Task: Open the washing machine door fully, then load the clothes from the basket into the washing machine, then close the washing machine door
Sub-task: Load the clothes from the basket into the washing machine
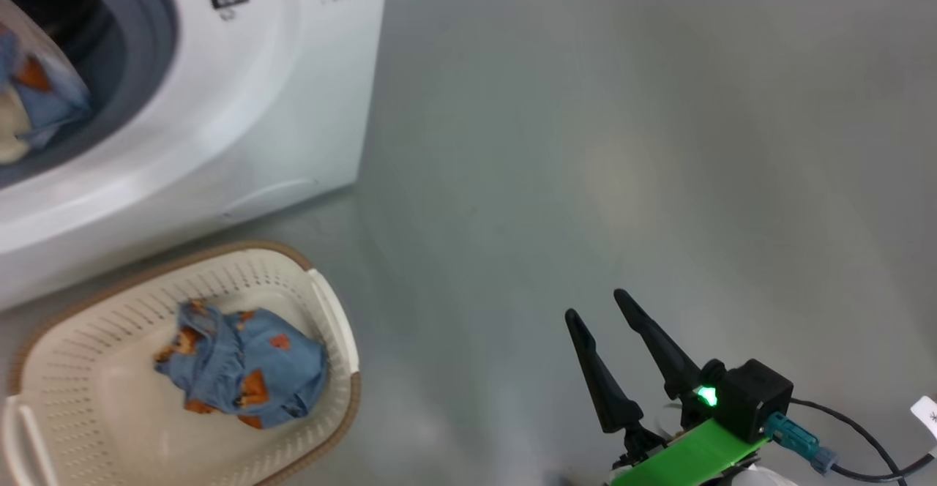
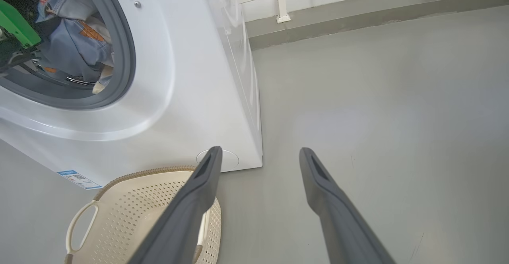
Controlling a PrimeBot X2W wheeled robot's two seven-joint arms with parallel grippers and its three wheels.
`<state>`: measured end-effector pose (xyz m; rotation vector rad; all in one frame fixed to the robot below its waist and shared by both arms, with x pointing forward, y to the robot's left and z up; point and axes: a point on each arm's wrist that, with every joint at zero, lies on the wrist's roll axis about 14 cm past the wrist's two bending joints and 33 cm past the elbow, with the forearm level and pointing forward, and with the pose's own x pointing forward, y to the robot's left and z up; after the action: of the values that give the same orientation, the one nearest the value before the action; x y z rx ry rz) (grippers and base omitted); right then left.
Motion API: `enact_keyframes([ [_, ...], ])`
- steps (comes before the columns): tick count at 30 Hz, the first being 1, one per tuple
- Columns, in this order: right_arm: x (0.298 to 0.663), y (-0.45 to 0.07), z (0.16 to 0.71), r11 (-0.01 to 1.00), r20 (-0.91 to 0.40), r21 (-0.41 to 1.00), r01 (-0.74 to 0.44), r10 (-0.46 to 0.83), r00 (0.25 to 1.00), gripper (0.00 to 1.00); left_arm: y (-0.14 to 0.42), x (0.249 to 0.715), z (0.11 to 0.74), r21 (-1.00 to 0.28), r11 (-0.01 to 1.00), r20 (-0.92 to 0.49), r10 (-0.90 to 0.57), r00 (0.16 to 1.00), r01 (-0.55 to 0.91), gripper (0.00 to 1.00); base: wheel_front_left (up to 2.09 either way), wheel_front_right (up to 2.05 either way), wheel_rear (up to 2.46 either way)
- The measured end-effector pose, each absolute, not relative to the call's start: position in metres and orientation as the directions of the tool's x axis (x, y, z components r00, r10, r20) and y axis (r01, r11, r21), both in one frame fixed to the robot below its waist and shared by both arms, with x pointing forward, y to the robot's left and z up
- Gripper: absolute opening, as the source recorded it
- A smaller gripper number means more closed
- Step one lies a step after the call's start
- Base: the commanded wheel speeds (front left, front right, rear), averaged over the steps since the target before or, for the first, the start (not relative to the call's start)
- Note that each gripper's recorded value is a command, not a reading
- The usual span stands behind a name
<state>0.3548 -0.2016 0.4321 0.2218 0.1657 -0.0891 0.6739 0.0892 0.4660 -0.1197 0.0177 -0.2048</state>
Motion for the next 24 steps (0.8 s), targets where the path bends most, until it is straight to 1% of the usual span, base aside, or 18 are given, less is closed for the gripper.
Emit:
enact_keyframes([
  [6, 0.36, -0.203, 0.416, 0.974, -0.223, 0.195, 0.117, -0.072, 0.972, 1.0, 0.09, 0.71, 0.447, -0.083, 0.979, -0.021, -0.19, 0.982, 0.188, 0.0, 0.0, 0.0, 0.0],
  [11, 0.359, -0.205, 0.404, 0.974, -0.265, 0.182, 0.134, -0.083, 0.961, 1.0, 0.082, 0.732, 0.44, -0.092, 0.978, -0.006, -0.19, 0.982, 0.188, 0.0, 0.0, 0.0, 0.0],
  [16, 0.358, -0.206, 0.394, 0.974, -0.297, 0.173, 0.145, -0.088, 0.951, 1.0, 0.087, 0.746, 0.428, -0.09, 0.983, -0.005, -0.163, 0.987, 0.161, 0.0, 0.0, 0.0, 0.0],
  [22, 0.357, -0.205, 0.385, 0.974, -0.326, 0.17, 0.151, -0.089, 0.941, 1.0, 0.093, 0.759, 0.431, -0.082, 0.988, 0.036, -0.129, 0.991, 0.132, 0.0, 0.0, 0.0, 0.0],
  [24, 0.357, -0.205, 0.384, 0.972, -0.33, 0.175, 0.155, -0.091, 0.94, 1.0, 0.093, 0.76, 0.427, -0.08, 0.988, 0.028, -0.129, 0.991, 0.131, 0.0, 0.0, 0.0, 0.0],
])
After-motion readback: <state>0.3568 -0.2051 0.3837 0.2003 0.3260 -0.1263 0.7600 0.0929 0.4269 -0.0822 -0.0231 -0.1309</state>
